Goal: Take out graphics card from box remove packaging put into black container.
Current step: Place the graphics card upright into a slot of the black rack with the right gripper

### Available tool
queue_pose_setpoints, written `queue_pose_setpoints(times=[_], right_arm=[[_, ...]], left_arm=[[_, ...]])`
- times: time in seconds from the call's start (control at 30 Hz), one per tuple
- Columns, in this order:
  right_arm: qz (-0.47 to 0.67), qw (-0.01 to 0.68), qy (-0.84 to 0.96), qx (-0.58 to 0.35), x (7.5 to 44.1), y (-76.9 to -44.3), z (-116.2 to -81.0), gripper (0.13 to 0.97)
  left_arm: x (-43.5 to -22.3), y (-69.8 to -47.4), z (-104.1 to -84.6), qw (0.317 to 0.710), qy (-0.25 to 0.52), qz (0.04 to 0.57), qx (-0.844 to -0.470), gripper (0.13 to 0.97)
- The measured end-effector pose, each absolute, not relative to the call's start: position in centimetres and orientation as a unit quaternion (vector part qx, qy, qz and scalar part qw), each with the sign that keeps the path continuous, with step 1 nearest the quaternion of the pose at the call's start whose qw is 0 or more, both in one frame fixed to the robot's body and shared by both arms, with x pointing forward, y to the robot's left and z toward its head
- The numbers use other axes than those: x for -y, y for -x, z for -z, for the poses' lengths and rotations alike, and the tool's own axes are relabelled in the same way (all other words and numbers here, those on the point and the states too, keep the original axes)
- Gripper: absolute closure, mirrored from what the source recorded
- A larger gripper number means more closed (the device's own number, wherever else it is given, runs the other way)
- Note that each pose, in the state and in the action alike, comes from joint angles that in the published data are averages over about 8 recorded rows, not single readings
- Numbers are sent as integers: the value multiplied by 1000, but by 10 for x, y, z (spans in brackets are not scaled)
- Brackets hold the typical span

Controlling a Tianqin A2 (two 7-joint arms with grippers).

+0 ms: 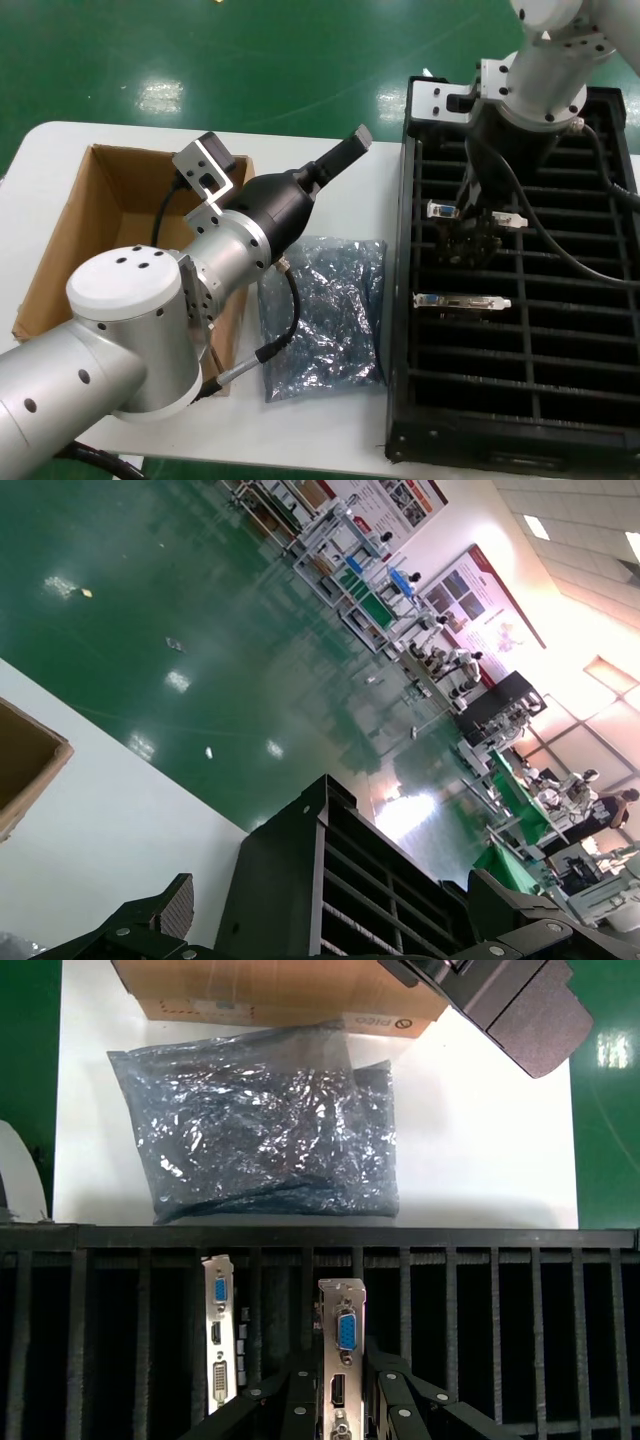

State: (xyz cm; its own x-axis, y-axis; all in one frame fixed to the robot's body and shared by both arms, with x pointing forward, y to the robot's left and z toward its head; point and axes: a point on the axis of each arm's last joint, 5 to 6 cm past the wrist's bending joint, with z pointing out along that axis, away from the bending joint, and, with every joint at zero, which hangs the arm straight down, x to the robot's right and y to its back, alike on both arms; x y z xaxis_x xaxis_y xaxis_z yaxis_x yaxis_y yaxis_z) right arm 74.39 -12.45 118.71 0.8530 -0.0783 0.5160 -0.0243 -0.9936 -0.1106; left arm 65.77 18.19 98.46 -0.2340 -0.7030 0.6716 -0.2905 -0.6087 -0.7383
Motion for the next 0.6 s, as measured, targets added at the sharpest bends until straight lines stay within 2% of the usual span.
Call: queue_pose_setpoints(times=[0.6], right_arm=[[277, 69, 958, -12, 129, -749, -1180, 896]], left_arm=[[-182, -658, -984, 164, 602, 664, -411, 132]])
